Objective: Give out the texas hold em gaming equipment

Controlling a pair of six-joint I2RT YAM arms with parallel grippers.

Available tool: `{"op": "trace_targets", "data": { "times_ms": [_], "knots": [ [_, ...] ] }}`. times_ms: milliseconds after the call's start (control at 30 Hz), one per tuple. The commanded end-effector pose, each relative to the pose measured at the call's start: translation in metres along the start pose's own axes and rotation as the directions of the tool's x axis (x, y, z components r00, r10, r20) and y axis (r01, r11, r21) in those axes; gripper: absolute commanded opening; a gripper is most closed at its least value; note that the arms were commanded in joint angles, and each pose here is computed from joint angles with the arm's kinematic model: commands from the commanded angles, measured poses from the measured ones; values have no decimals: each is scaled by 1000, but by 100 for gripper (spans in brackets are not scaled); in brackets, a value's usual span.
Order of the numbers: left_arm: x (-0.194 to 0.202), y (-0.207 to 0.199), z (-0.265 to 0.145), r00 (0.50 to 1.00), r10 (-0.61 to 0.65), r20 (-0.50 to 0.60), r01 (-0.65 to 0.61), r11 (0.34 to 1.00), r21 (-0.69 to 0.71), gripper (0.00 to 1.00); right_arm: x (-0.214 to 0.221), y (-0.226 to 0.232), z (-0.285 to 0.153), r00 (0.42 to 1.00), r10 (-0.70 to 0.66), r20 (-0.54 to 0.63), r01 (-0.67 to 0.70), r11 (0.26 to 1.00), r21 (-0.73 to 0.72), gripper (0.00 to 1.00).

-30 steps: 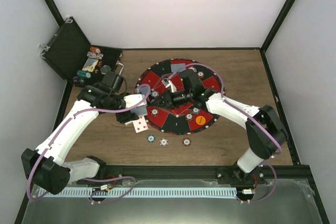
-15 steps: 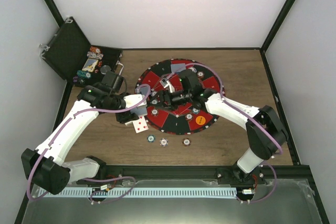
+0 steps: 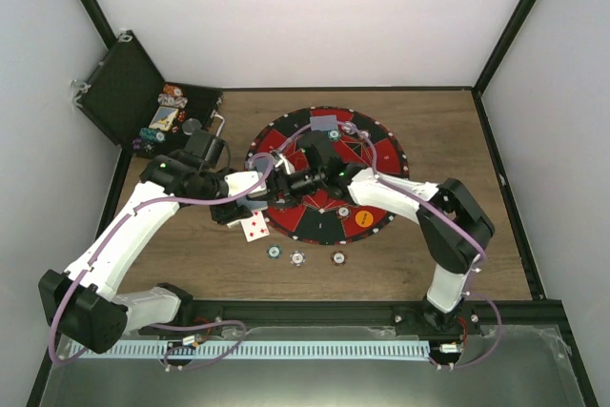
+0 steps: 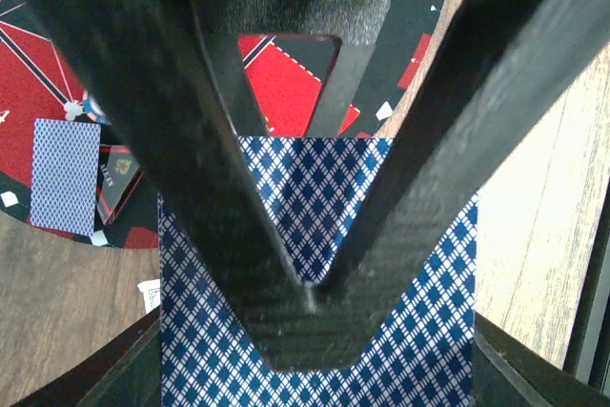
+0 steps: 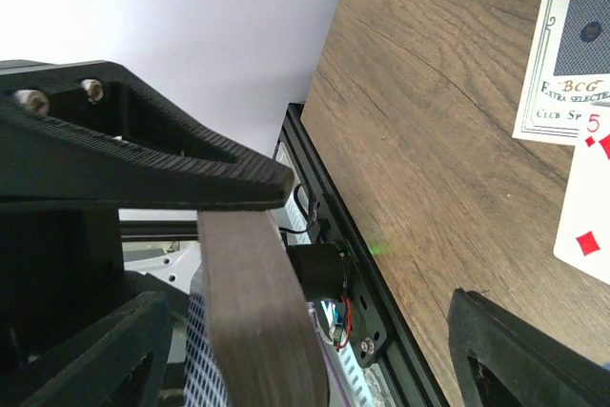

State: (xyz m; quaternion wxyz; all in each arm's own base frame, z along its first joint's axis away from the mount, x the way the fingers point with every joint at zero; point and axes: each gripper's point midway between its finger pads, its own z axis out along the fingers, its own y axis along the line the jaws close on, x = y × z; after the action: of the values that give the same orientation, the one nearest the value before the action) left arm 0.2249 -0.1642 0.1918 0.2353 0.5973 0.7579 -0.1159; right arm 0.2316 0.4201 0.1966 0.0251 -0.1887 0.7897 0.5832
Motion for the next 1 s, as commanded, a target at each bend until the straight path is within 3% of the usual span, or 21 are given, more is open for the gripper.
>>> {"op": "trace_targets", "data": {
  "times_ms": [0,467,733,967],
  "knots": [
    [-9,0,-6,999,16,39,-16,1000,-3,4,-6,12,12,1000,-24,-17,23,999,-49,81],
    [-10,-1,-8,999,20,41,-20,1000,-4,4,-3,-39,-20,998,60,30,-61,998,25,67],
    [-9,-1,-7,999,20,37,-20,1000,-7,4,-8,-25,-29,998,34,53,-35,999,30,43],
    [-6,-1,-6,999,22,32,-22,1000,-9,4,-10,-12,-37,997,10,73,-12,999,35,16]
  ]
}}
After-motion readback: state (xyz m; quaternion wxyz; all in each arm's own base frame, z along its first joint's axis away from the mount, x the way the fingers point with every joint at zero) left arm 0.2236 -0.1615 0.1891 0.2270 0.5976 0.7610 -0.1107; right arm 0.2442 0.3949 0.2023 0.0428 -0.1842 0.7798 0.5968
